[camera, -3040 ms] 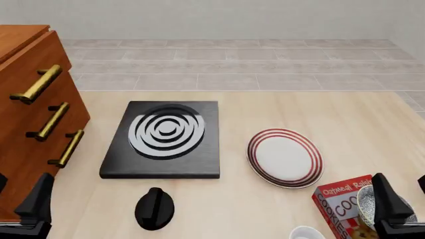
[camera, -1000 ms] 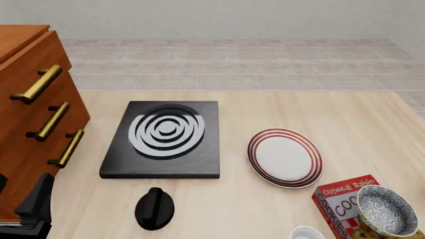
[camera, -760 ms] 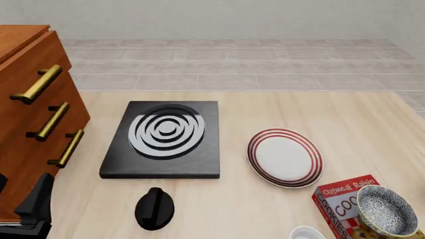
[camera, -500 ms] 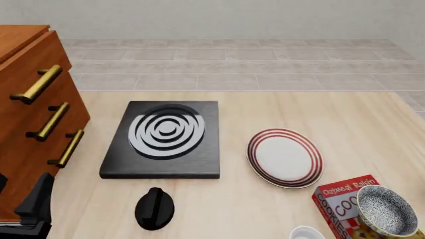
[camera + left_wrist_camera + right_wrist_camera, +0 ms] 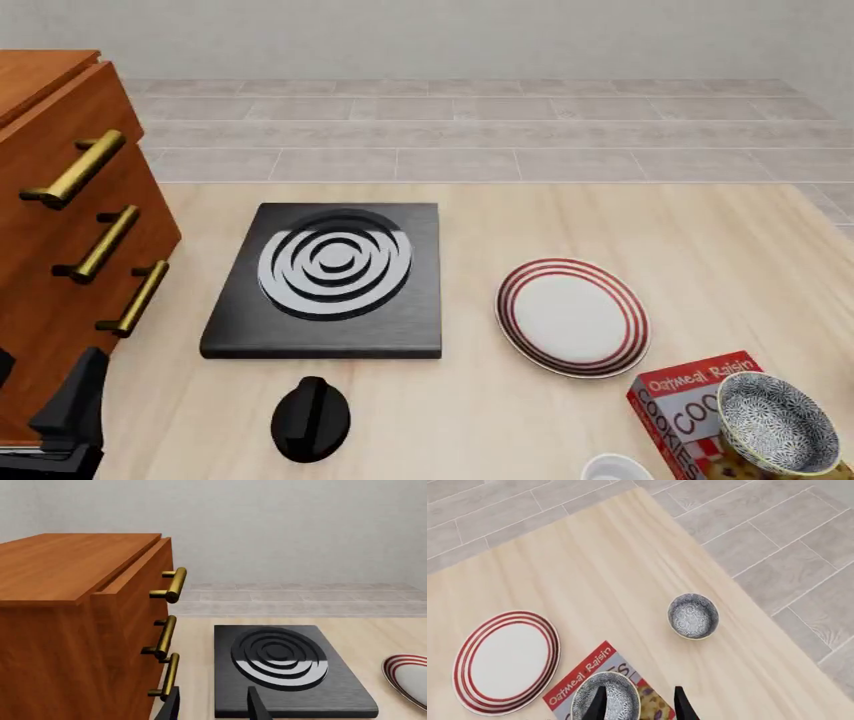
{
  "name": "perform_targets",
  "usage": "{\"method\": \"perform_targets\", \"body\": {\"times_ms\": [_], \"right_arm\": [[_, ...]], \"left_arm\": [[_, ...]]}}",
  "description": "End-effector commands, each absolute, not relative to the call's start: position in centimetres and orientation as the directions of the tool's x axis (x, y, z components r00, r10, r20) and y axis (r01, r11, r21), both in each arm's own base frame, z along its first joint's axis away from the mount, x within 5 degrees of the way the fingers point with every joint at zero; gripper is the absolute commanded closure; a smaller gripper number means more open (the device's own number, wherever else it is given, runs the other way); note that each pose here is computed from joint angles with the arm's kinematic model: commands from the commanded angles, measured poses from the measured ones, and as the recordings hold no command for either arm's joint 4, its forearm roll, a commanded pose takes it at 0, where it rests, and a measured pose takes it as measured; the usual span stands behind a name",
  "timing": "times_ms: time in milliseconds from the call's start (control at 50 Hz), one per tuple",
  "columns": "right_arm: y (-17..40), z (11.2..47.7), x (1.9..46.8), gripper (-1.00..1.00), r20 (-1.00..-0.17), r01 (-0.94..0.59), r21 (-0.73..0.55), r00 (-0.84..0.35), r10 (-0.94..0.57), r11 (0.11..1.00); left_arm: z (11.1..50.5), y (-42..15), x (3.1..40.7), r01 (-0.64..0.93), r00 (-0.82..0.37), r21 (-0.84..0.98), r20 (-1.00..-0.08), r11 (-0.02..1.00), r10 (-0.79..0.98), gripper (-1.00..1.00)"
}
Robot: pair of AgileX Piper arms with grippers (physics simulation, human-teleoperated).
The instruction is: Pick the akita bowl on the cookies box and place it on the plate.
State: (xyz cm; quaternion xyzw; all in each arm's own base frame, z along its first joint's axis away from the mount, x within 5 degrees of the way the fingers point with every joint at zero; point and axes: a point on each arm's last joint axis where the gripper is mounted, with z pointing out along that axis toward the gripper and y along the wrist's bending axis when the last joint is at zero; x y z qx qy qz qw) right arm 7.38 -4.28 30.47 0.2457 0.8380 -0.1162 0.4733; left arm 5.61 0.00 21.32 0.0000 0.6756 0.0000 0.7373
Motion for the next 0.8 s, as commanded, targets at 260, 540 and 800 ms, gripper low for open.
{"method": "perform_targets", "body": {"times_ms": [260, 540, 800], "right_arm": [[-4.4, 25.6, 7.4, -1.00, -0.793, 0.536, 0.035, -0.498, 0.350, 0.843], [-4.3, 23.7, 7.3, -1.00, -0.775, 0.544, 0.052, -0.507, 0.378, 0.837], [-4.3, 22.1, 7.5, -1.00, -0.758, 0.548, 0.069, -0.515, 0.401, 0.834]], "left_arm": [[21.3, 0.0, 5.6, 0.000, 0.087, 0.000, -0.996, 1.000, 0.000, -1.00], [21.3, 0.0, 5.6, 0.000, 0.087, 0.000, -0.996, 1.000, 0.000, -1.00], [21.3, 0.0, 5.6, 0.000, 0.087, 0.000, -0.996, 1.000, 0.000, -1.00]]}}
